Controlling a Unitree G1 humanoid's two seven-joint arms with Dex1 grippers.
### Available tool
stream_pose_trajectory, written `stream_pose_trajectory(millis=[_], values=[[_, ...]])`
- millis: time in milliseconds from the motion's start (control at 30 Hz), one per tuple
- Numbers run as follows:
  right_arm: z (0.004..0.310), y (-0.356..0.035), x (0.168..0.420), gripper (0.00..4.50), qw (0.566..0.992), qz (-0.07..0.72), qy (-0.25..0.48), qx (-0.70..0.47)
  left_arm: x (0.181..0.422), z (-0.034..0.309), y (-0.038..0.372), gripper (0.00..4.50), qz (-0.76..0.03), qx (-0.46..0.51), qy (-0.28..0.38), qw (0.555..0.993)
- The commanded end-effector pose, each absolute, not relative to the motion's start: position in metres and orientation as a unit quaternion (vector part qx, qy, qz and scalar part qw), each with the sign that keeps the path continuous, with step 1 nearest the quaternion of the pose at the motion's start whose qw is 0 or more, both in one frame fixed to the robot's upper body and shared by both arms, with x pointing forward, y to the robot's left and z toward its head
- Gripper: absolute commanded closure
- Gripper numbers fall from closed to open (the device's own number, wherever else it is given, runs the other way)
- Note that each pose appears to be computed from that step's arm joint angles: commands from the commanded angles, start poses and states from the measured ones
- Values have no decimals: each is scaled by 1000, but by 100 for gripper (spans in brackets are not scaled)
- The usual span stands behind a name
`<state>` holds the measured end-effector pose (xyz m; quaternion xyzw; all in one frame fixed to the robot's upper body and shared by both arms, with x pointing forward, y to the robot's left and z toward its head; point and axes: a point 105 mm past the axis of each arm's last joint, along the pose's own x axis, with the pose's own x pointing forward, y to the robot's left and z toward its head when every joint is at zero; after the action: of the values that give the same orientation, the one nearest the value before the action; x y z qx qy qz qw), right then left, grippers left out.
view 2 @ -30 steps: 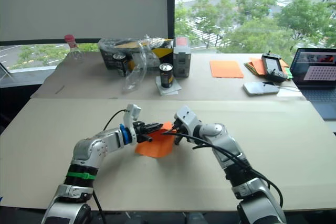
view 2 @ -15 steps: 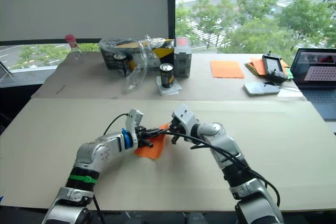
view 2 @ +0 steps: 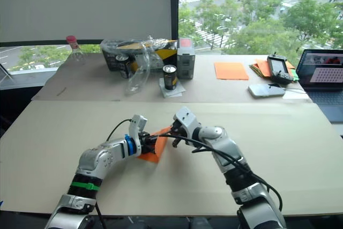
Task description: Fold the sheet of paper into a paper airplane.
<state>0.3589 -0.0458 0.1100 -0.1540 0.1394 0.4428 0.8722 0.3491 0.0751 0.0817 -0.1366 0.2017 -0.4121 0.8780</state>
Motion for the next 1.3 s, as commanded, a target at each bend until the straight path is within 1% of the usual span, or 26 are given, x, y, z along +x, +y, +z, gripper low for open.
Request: stream_pose_trajectory(millis=[33, 367, 667, 833, 933, 1033, 1100, 1200, 1300], values=[[121, -36, 358, 450, 873, 451, 116, -145, 344, 82, 73, 447, -418, -127, 197, 878], [112, -26, 362, 450, 868, 460, 123, -142, 345, 81, 105, 447, -384, -104, 201, 895], [111, -13, 364, 450, 859, 475, 120, -146, 341, 81, 117, 447, -372, -96, 203, 901], [104, -12, 363, 450, 856, 478, 128, -151, 341, 84, 128, 447, -359, -86, 200, 907], [96, -12, 362, 450, 853, 479, 137, -154, 343, 93, 148, 447, -338, -73, 188, 919], [89, -11, 359, 450, 851, 483, 148, -146, 350, 113, 166, 447, -307, -105, 156, 933], [88, -11, 358, 450, 853, 481, 151, -132, 352, 128, 173, 447, -302, -120, 134, 936], [83, -13, 353, 450, 852, 481, 157, -132, 350, 140, 173, 447, -312, -118, 115, 936], [76, -13, 348, 450, 849, 483, 163, -135, 345, 142, 158, 447, -343, -105, 115, 927]])
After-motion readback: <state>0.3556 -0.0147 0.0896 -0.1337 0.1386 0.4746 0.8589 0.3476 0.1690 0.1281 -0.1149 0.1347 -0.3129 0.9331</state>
